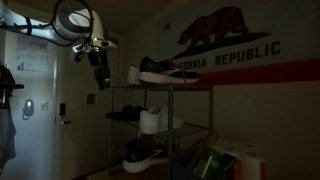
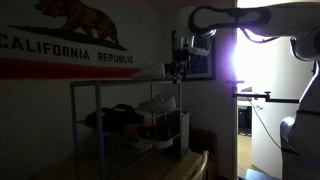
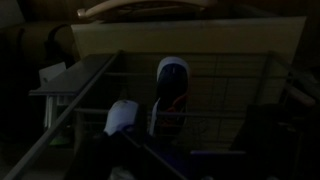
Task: Move the white shoe from the top shelf to the middle shelf
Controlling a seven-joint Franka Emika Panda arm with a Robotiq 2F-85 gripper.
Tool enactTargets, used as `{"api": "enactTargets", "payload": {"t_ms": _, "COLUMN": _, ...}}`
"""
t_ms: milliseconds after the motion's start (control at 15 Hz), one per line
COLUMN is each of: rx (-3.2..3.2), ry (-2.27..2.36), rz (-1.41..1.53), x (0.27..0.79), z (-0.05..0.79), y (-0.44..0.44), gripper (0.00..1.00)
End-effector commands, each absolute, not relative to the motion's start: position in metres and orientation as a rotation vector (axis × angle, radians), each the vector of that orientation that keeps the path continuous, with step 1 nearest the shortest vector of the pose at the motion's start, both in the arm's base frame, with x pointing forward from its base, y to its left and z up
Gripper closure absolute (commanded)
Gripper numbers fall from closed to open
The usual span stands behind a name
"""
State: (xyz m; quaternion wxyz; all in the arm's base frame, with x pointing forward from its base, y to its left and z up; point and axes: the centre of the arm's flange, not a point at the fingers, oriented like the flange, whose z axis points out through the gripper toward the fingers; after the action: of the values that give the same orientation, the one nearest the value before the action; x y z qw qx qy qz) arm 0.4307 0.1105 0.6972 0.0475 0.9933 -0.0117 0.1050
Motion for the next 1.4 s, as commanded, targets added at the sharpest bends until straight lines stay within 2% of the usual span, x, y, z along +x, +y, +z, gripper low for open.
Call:
{"api": "enactTargets", "payload": {"t_ms": 0, "rx": 3.002, "ry": -0.127, "rz": 0.396, "x": 0.453, "z": 0.747, "y": 0.116, "gripper": 0.00}}
{"api": "enactTargets", "payload": {"t_ms": 800, "rx": 2.907, "ry": -0.465, "rz": 0.715, "x": 0.516, "z": 0.823, "y": 0.113, "gripper": 0.00}}
{"api": "enactTargets", "payload": {"t_ms": 1333, "rx": 2.753, "ry": -0.658, "rz": 0.775, "x": 0.528, "z": 0.813, "y": 0.100, "gripper": 0.00}}
